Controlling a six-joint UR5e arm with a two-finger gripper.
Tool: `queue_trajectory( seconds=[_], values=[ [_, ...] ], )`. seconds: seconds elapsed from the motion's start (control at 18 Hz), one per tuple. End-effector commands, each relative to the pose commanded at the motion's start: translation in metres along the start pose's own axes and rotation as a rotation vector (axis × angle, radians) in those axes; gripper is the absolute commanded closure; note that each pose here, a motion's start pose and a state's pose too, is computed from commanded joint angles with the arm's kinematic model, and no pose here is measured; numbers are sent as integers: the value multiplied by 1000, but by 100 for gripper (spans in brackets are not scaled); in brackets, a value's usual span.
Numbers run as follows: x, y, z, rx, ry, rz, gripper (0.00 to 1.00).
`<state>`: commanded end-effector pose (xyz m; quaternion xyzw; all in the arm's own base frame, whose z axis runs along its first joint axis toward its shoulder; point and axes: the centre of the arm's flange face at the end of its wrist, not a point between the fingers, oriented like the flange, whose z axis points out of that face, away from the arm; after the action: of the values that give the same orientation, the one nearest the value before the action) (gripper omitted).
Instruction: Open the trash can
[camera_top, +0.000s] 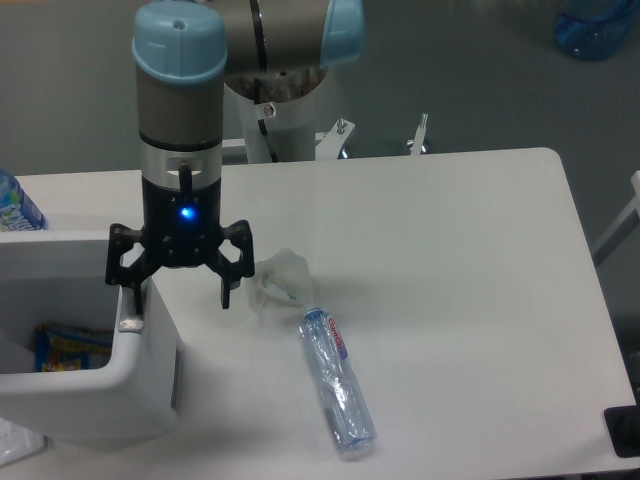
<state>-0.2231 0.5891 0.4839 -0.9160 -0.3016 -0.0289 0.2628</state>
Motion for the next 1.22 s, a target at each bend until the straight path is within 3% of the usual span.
queue_trajectory(
  seconds=[0.28,0.39,0.56,0.72,0.83,1.22],
  values=[
    [-18,-20,-25,59,-19,-11,0],
    [-43,-35,-39,97,-48,-28,0],
    [-82,-44,-48,108,-137,20,0],
    [-120,-38,-48,59,-314,65,0],
    [-139,-31,-42,14,-382,86,0],
    [-209,-10,-74,-158,-426,254,0]
  ],
)
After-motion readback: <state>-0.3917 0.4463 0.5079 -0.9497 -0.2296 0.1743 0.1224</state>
